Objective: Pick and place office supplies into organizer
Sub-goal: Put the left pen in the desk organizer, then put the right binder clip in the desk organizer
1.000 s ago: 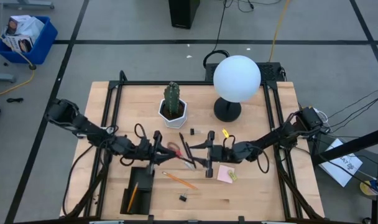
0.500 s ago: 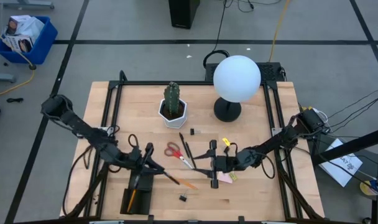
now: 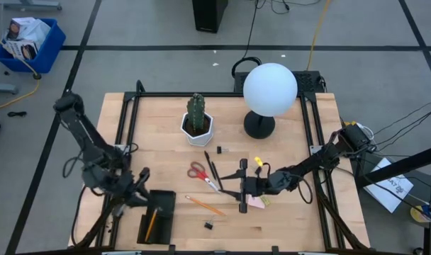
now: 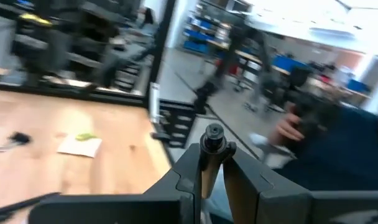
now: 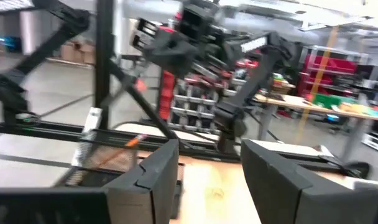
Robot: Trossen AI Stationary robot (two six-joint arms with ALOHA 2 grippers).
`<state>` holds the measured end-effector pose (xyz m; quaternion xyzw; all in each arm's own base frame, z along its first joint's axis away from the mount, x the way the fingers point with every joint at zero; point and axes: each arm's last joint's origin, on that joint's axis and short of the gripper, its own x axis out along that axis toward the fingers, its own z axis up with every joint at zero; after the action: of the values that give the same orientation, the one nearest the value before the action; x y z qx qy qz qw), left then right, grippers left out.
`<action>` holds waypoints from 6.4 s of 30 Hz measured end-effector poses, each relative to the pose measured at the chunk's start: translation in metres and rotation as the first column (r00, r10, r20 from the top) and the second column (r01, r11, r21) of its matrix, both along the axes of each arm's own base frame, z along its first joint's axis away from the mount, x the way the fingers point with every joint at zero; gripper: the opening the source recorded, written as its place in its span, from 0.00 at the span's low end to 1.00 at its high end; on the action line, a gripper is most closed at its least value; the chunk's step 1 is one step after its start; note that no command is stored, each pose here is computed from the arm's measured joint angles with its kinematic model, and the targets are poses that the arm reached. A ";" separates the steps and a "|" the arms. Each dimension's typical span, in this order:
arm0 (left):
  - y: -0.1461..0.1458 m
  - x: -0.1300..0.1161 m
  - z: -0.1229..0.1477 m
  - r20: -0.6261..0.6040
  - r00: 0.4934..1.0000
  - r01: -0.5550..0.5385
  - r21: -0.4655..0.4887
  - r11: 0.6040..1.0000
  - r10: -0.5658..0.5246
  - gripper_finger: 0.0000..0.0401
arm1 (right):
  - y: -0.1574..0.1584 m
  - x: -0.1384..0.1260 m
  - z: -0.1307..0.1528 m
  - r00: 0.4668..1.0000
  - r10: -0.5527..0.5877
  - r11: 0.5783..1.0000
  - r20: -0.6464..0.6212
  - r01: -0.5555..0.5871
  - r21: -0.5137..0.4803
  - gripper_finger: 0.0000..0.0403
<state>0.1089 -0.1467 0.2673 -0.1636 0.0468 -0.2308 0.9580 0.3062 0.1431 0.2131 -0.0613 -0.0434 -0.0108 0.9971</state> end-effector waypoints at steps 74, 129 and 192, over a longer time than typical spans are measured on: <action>-0.008 0.020 -0.024 -0.092 0.942 -0.280 0.320 0.905 0.324 0.45 | -0.018 0.004 -0.035 0.942 -0.087 0.990 -0.325 0.119 0.078 0.37; 0.008 0.070 -0.019 0.003 0.919 -0.383 0.250 0.889 0.395 0.38 | -0.052 -0.117 -0.123 0.626 -0.276 0.909 -0.730 0.416 0.013 0.59; 0.017 0.063 -0.001 0.113 0.879 -0.476 0.270 0.837 0.463 0.38 | 0.014 -0.010 -0.070 0.897 0.136 0.967 -0.420 -0.027 0.255 0.39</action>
<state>0.1719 -0.1294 0.2659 -0.0231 0.0178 0.0167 0.9994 0.2966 0.1573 0.1433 0.0621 0.1790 0.0397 0.9811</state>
